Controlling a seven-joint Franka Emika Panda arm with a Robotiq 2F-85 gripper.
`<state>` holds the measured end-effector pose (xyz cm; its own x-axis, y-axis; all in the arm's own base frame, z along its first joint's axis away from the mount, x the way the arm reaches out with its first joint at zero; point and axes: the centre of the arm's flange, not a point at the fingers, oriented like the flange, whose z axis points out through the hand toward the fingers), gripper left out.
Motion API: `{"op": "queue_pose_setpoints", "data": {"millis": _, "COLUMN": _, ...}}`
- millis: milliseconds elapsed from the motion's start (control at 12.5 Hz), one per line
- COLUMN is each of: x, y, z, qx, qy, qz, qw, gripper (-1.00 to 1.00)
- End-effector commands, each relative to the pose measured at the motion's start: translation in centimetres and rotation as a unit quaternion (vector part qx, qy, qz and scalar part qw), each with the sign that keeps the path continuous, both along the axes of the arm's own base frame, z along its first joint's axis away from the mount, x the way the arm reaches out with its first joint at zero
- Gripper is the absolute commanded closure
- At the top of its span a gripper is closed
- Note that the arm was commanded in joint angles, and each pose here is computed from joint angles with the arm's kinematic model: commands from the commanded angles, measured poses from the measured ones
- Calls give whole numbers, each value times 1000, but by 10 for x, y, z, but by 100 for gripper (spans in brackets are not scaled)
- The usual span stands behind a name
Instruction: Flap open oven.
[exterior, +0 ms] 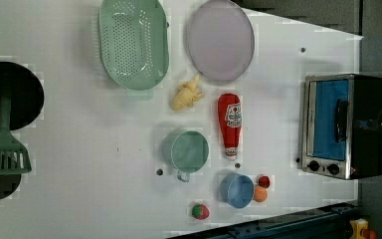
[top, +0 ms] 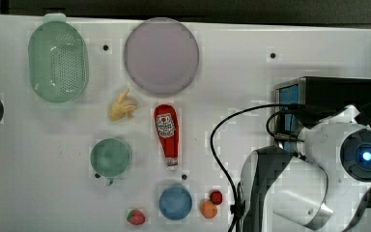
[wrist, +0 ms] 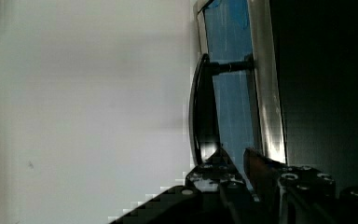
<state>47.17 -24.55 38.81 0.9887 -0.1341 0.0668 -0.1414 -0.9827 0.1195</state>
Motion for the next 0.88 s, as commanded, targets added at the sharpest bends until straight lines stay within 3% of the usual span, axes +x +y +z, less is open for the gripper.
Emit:
{"op": "queue_pose_setpoints", "data": {"millis": 80, "x": -6, "y": -9, "z": -22, "qx": -23, "qy": -7, "qz": 35, "qw": 999, "gripper": 65}}
{"op": "queue_pose_setpoints", "data": {"millis": 400, "x": -7, "y": -13, "z": -59, "qx": -37, "qy": -17, "qz": 37, "qw": 998, "gripper": 65}}
{"op": "queue_pose_setpoints", "data": {"millis": 880, "x": -1, "y": 9, "z": -76, "qx": -35, "qy": -1, "qz": 56, "qw": 998, "gripper": 65}}
